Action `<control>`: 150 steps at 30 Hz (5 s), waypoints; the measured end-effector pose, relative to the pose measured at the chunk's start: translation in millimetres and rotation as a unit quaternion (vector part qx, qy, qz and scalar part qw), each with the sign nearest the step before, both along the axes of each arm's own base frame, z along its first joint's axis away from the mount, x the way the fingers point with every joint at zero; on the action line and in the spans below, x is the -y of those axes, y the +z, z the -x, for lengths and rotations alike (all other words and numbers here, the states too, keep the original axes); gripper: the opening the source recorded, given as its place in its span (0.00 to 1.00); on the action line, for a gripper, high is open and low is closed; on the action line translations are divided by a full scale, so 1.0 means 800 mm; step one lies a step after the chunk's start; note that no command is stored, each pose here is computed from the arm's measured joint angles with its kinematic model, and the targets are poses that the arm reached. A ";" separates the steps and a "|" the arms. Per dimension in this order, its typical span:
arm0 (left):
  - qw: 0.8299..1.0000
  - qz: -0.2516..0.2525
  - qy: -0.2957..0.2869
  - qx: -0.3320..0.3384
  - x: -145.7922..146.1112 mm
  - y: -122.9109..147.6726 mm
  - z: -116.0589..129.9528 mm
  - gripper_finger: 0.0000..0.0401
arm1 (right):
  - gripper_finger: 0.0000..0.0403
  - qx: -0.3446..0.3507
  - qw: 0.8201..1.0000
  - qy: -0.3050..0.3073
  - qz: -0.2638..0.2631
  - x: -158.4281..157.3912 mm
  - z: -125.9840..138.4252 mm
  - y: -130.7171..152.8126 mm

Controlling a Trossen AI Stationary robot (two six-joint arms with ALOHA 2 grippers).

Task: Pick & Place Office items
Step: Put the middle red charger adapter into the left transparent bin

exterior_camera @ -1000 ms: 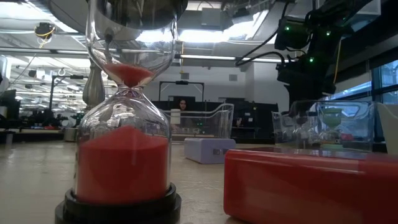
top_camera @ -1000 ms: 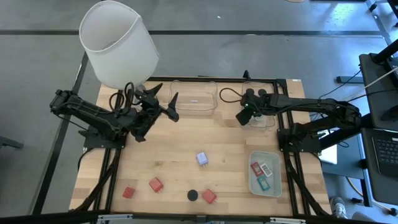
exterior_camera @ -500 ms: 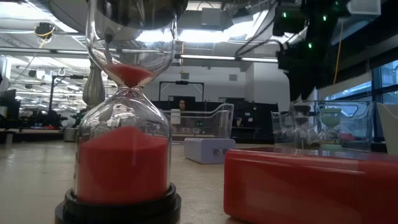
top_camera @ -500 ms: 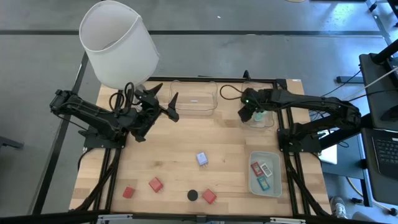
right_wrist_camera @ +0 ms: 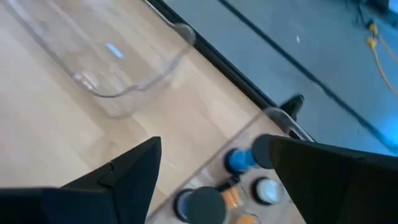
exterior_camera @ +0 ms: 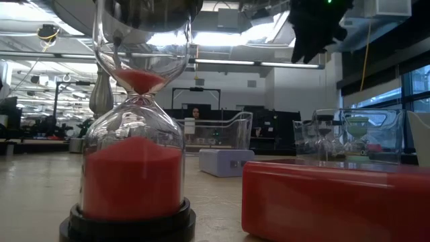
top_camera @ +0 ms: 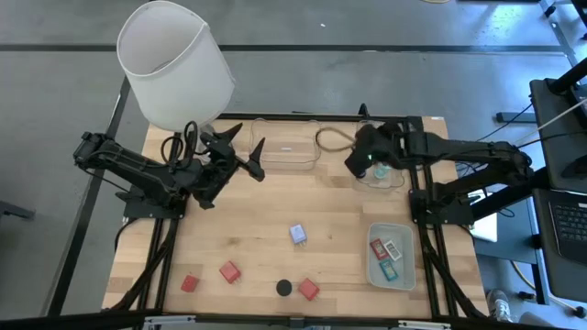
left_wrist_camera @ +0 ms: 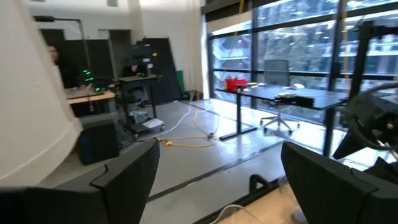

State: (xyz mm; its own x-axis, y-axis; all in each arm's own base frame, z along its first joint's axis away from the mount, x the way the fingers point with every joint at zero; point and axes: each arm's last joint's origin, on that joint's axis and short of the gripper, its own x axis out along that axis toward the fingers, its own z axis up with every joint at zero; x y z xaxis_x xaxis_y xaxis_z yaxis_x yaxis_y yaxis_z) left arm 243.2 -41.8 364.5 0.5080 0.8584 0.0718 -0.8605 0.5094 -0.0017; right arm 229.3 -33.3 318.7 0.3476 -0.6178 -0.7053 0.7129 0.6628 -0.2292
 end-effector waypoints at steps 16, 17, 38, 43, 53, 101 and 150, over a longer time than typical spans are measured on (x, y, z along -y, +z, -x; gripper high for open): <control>0.994 -0.060 -0.037 -0.079 0.005 -0.002 -0.003 0.83 | 0.74 0.068 0.996 0.058 0.028 -0.109 0.010 -0.034; 0.995 -0.056 -0.039 -0.073 0.005 -0.002 -0.003 0.83 | 0.74 0.071 0.995 0.060 0.025 -0.114 0.011 -0.037; 0.923 0.029 -0.330 -0.194 0.013 -0.067 -0.021 0.83 | 0.74 0.119 0.989 0.058 0.061 -0.138 0.023 -0.082; 0.803 0.196 -0.487 -0.283 0.033 -0.102 -0.004 0.83 | 0.74 0.112 0.990 0.063 0.051 -0.139 0.024 -0.085; 0.651 0.318 -0.557 -0.404 0.091 -0.161 0.034 0.83 | 0.74 0.132 0.987 0.051 0.075 -0.138 0.022 -0.083; 0.640 0.070 -0.540 -0.543 0.179 -0.242 0.031 0.50 | 0.74 0.170 0.984 0.025 0.053 -0.139 0.020 -0.081; 0.934 0.275 -0.037 -0.224 -0.250 -0.261 -0.069 0.57 | 0.74 0.123 0.984 0.008 0.128 -0.109 0.011 -0.079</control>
